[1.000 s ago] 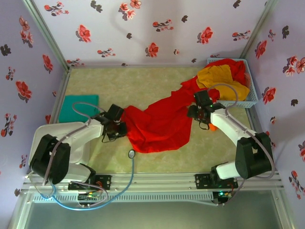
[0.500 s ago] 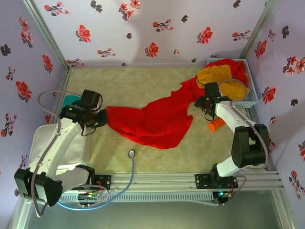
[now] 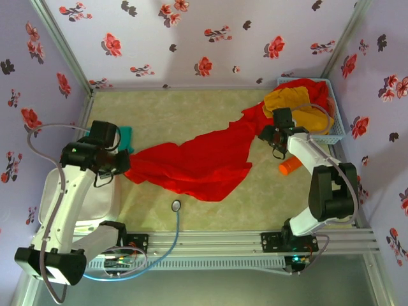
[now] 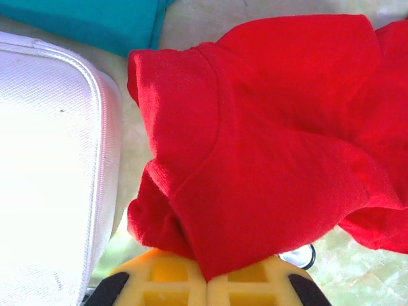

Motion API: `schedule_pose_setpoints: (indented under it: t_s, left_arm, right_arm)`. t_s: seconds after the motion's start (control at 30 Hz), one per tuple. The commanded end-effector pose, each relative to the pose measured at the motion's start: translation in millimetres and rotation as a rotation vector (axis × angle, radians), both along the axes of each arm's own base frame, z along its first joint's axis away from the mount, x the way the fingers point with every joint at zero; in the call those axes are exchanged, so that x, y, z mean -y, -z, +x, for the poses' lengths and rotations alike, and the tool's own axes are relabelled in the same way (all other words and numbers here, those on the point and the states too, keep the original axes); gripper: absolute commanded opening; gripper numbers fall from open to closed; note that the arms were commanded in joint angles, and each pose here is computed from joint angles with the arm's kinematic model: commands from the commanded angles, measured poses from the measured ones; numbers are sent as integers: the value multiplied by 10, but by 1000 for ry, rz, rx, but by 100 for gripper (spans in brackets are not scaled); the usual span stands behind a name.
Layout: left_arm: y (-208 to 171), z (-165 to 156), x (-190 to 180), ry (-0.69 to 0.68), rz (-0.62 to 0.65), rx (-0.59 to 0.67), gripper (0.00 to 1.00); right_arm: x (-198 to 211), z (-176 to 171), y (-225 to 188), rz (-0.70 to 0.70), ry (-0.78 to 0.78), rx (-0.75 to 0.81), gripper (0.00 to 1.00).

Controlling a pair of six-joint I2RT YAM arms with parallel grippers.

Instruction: Fold and stack the t-shirts

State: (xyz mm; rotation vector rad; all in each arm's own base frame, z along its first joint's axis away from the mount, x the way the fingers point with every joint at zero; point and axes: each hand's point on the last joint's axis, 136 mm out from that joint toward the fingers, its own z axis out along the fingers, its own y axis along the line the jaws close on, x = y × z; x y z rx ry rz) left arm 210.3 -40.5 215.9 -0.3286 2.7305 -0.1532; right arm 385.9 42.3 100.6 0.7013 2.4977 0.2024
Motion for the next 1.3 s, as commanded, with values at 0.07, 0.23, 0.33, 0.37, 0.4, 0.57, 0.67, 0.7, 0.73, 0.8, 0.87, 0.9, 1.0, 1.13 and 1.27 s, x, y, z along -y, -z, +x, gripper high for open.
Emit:
schedule_pose_setpoints:
  t_s: [0.07, 0.23, 0.33, 0.37, 0.4, 0.57, 0.67, 0.7, 0.73, 0.8, 0.87, 0.9, 1.0, 1.13, 1.27]
  left_arm:
    - [-257, -136, -136, -17, 18, 51, 0]
    - [-183, -185, -129, -17, 9, 32, 0]
    - [-127, -176, -70, -6, -21, 22, 0]
    - [-115, -170, -56, -3, -29, 23, 0]
    - [-102, -166, -44, -3, -36, 22, 0]
    - [-3, -160, 21, 2, -72, 12, 0]
    - [35, -162, 30, 8, -74, 3, 0]
    - [33, -159, 32, 10, -75, 5, 0]
    - [24, -153, 34, 14, -74, 10, 0]
    - [-4, -126, 45, 21, -77, 20, 0]
    - [-47, -73, 66, 30, -83, 33, 0]
    - [-73, -38, 77, 37, -84, 43, 0]
    - [-175, 113, 134, 64, -99, 85, 0]
    - [-272, 371, 181, 99, -91, 120, 0]
    - [-315, 650, 227, 133, -71, 104, 0]
  right_arm:
    - [-348, 126, 69, 140, -109, -12, 75]
    - [-597, 184, 290, 193, -160, -49, 74]
    - [-815, 243, 392, 229, -210, -59, 72]
    - [-876, 255, 412, 232, -222, -61, 71]
    - [-947, 277, 442, 234, -235, -63, 70]
    - [-1197, 373, 614, 245, -266, -79, 56]
    - [-1264, 451, 676, 266, -272, -91, 24]
    - [-1272, 475, 638, 268, -275, -78, 15]
    - [-1268, 497, 575, 265, -274, -54, 10]
    - [-1186, 536, 392, 230, -260, 3, 2]
    - [-1081, 533, 185, 184, -249, 43, 0]
    - [-1009, 516, 72, 156, -241, 63, 0]
    - [-750, 417, -179, 104, -192, 112, 0]
    - [-353, 282, -392, 105, -95, 173, 0]
    - [-30, 165, -479, 85, 4, 217, 0]
